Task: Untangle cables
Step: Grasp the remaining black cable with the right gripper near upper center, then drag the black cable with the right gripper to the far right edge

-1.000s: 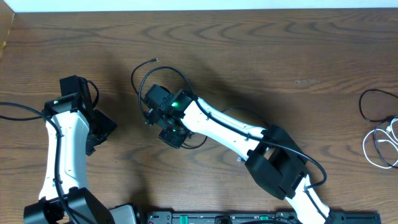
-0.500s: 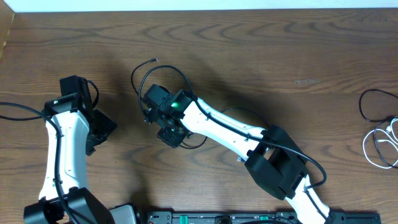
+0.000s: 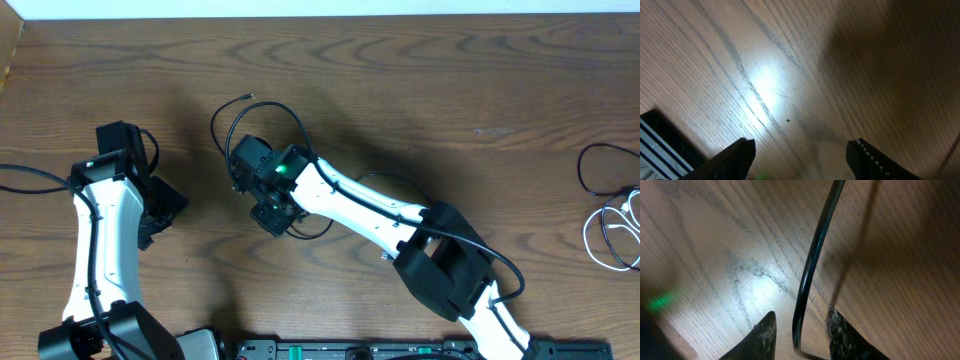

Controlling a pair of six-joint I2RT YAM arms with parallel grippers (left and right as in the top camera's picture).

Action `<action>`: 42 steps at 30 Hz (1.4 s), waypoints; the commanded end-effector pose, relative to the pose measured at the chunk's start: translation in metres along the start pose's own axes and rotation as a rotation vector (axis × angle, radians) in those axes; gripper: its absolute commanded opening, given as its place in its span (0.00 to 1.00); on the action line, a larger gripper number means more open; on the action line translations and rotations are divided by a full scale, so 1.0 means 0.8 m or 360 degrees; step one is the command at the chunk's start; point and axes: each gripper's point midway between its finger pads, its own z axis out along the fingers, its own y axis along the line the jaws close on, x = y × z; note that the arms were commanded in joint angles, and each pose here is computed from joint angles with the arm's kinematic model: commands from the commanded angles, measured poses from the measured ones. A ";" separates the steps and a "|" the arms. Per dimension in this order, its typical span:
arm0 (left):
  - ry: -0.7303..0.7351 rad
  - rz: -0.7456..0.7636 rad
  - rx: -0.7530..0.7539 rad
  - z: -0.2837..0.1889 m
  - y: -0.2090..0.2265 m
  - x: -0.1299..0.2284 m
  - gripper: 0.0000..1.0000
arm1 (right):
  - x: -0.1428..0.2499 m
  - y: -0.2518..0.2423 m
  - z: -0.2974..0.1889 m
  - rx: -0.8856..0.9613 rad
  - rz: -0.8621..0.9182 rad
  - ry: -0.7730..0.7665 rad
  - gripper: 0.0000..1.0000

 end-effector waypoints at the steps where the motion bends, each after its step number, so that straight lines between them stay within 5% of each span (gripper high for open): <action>1: -0.0015 -0.0011 0.0000 -0.004 0.002 -0.002 0.64 | 0.005 0.001 0.009 -0.0001 0.0017 0.0028 0.30; 6: -0.0015 -0.0011 0.0000 -0.004 0.002 -0.002 0.64 | 0.005 0.001 0.009 0.0002 0.0018 0.0029 0.29; 8: -0.0015 -0.0011 0.0000 -0.004 0.002 -0.002 0.64 | 0.005 0.001 0.009 0.0002 0.0019 0.0029 0.17; 9: -0.0015 -0.0011 0.0000 -0.004 0.002 -0.002 0.64 | 0.006 0.001 0.009 0.0002 0.0022 0.0029 0.01; 28: -0.0015 -0.0011 0.0000 -0.004 0.002 -0.002 0.64 | 0.000 -0.012 -0.001 0.0063 0.0050 0.0008 0.01; 35: -0.0016 -0.0011 -0.0001 -0.004 0.002 -0.002 0.64 | -0.059 -0.052 -0.144 0.0197 0.0105 -0.0381 0.01; 42: -0.0015 -0.0011 0.0000 -0.004 0.002 -0.002 0.64 | -0.064 -0.069 -0.194 0.0215 0.0153 -0.0517 0.01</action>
